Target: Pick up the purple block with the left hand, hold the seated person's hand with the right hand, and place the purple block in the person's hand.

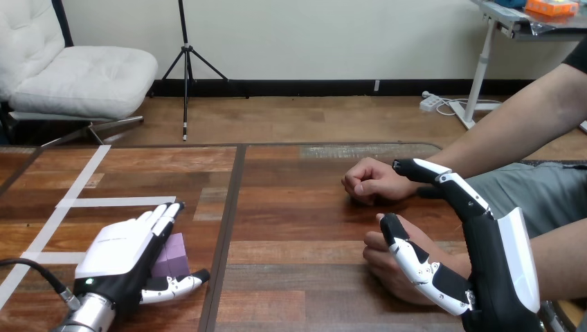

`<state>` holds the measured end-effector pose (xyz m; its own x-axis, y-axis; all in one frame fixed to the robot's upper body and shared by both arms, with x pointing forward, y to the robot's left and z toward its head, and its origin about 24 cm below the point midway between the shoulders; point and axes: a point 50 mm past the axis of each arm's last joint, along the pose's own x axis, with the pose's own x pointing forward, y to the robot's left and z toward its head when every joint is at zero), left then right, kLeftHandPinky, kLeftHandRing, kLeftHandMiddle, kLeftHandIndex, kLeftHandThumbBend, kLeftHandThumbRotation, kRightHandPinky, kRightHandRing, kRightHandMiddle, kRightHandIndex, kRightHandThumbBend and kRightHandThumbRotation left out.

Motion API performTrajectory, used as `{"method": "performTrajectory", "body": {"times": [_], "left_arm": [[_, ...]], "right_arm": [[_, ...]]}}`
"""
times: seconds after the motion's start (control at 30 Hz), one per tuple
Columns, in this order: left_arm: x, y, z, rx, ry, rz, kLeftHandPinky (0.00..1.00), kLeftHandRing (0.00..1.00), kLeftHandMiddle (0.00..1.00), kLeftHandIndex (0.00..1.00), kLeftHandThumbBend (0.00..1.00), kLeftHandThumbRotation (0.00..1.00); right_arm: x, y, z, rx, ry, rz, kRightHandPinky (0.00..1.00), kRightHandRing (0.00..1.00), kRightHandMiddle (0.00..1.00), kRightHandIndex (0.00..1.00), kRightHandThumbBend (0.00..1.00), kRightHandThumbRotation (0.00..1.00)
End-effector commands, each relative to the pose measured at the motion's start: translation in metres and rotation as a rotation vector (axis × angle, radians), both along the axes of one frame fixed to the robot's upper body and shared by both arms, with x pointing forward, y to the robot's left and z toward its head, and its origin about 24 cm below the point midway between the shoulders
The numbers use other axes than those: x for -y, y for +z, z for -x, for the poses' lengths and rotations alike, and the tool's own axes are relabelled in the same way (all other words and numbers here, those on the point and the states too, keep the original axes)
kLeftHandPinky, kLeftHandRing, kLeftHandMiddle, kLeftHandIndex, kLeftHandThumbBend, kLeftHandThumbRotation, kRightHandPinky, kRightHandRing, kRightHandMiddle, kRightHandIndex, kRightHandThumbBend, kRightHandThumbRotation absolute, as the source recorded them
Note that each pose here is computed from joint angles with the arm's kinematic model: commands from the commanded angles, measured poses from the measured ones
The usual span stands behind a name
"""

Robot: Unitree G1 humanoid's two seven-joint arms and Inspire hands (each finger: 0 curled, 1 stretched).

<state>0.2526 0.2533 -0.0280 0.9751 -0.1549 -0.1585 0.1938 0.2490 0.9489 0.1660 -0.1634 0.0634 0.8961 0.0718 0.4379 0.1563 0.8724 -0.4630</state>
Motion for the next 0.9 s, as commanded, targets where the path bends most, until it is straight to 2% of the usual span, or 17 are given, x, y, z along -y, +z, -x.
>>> {"method": "performTrajectory", "body": {"times": [0.0,0.43,0.87], "left_arm": [[0.006,0.019,-0.025,0.097,0.002,0.025,0.9,0.94,0.98,0.99,0.61,0.65],[0.004,0.013,-0.026,0.076,0.058,0.08,0.86,0.92,0.97,0.98,0.63,0.66],[0.004,0.007,-0.024,0.066,0.07,0.093,0.82,0.91,0.95,0.97,0.61,0.66]], "right_arm": [[0.001,0.016,-0.004,0.072,0.008,0.02,0.71,0.78,0.77,0.74,0.4,0.38],[0.002,0.015,-0.004,0.061,0.01,0.027,0.71,0.78,0.77,0.74,0.4,0.39],[0.004,0.016,-0.004,0.052,0.009,0.04,0.71,0.78,0.77,0.74,0.4,0.41]]}}
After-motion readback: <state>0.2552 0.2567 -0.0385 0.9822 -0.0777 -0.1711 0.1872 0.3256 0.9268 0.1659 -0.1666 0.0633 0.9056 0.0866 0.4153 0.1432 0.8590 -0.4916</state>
